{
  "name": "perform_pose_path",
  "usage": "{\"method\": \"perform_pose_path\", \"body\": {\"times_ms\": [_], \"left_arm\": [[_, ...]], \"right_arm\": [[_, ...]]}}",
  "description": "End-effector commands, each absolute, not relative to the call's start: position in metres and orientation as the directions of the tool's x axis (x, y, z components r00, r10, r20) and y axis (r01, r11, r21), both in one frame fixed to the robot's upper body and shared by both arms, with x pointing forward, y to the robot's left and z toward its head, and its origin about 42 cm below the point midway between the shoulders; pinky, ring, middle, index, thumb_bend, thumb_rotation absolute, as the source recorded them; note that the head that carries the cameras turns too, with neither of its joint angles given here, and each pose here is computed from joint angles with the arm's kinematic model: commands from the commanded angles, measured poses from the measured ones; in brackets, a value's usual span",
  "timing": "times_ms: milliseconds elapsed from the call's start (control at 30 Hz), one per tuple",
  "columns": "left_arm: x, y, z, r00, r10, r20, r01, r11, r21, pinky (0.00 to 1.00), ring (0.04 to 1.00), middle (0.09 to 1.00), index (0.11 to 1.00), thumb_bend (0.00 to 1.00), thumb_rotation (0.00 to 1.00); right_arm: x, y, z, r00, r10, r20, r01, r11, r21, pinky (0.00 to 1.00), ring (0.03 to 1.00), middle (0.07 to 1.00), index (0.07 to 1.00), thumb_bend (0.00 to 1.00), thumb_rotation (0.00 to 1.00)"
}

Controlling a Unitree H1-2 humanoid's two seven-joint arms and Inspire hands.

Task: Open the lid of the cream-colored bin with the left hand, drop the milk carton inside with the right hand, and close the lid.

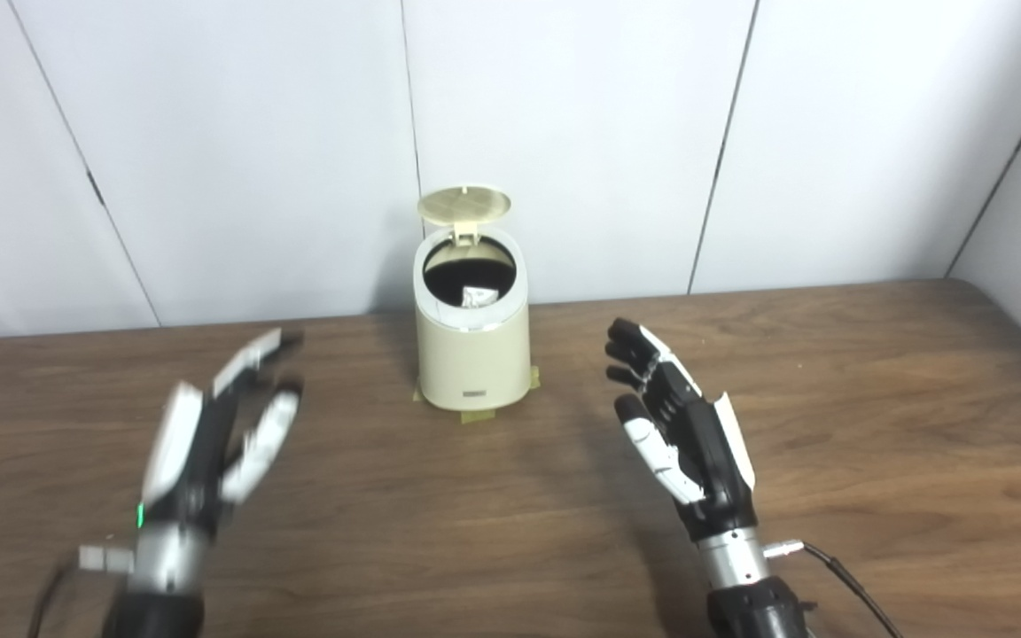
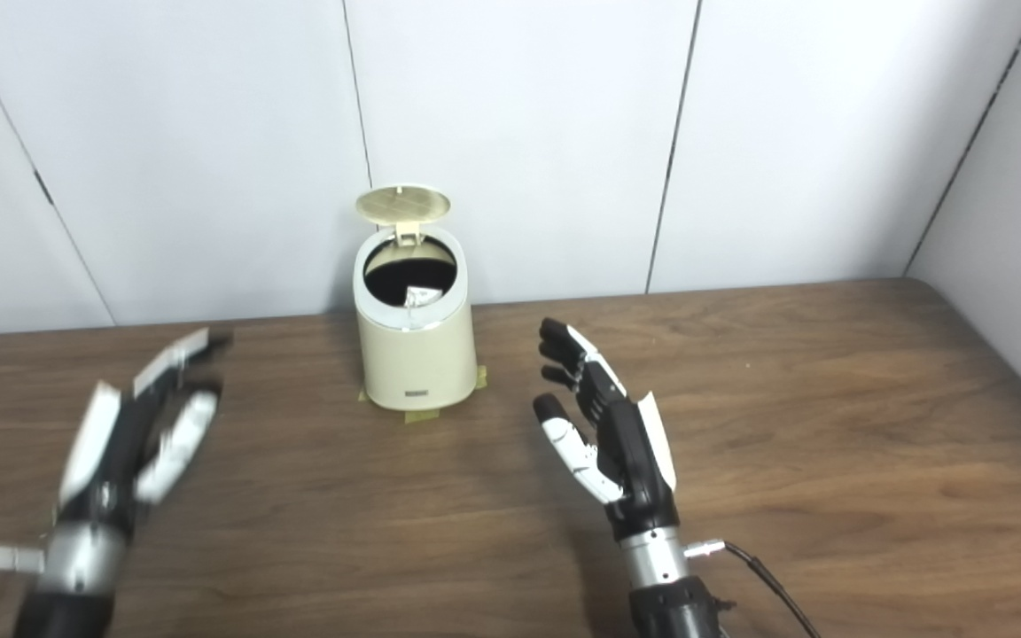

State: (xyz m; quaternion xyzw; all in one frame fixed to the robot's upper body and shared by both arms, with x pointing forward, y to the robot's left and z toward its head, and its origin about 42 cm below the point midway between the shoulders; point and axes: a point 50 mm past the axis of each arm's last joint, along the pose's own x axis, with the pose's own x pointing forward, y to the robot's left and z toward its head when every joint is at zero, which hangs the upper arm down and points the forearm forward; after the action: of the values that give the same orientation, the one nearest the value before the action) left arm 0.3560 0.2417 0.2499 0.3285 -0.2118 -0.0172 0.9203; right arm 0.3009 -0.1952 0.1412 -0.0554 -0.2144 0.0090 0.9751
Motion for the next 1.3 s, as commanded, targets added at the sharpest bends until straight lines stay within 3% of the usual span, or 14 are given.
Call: {"method": "perform_pose_path", "body": {"times_ms": [0,167,400,533,633,733,1267], "left_arm": [[0.372,0.224,0.298,0.865,-0.228,0.447,-0.152,0.730,0.667,0.96,0.965,0.907,0.883,0.72,0.97],[0.395,0.186,0.355,0.848,-0.342,0.405,-0.162,0.561,0.812,1.00,0.998,0.942,0.912,0.83,1.00],[0.414,0.136,0.408,0.838,-0.430,0.335,-0.169,0.380,0.910,1.00,1.000,0.965,0.939,0.94,1.00],[0.416,0.114,0.425,0.829,-0.454,0.328,-0.197,0.312,0.930,1.00,1.000,0.960,0.926,0.92,1.00],[0.419,0.101,0.429,0.821,-0.467,0.329,-0.215,0.281,0.935,1.00,1.000,0.940,0.915,0.89,1.00],[0.427,0.090,0.430,0.833,-0.449,0.322,-0.235,0.239,0.942,1.00,1.000,0.911,0.893,0.93,1.00],[0.481,0.094,0.396,0.936,-0.290,0.201,-0.174,0.116,0.978,1.00,1.000,0.905,0.877,1.00,1.00]], "right_arm": [[0.309,-0.194,0.151,0.892,0.047,0.450,0.008,0.993,-0.118,0.78,0.863,0.871,0.849,0.21,0.73],[0.310,-0.194,0.143,0.919,0.064,0.389,-0.003,0.988,-0.156,0.81,0.878,0.871,0.856,0.21,0.76],[0.312,-0.194,0.138,0.929,0.080,0.360,-0.013,0.983,-0.184,0.81,0.886,0.885,0.876,0.22,0.85],[0.313,-0.192,0.135,0.932,0.089,0.352,-0.029,0.985,-0.171,0.81,0.897,0.899,0.883,0.20,0.81],[0.313,-0.191,0.134,0.935,0.086,0.343,-0.030,0.986,-0.165,0.80,0.894,0.902,0.880,0.18,0.73],[0.314,-0.190,0.132,0.937,0.085,0.340,-0.032,0.987,-0.158,0.80,0.896,0.903,0.882,0.17,0.69],[0.326,-0.190,0.116,0.937,0.069,0.343,-0.013,0.986,-0.163,0.80,0.880,0.887,0.869,0.18,0.71]]}}
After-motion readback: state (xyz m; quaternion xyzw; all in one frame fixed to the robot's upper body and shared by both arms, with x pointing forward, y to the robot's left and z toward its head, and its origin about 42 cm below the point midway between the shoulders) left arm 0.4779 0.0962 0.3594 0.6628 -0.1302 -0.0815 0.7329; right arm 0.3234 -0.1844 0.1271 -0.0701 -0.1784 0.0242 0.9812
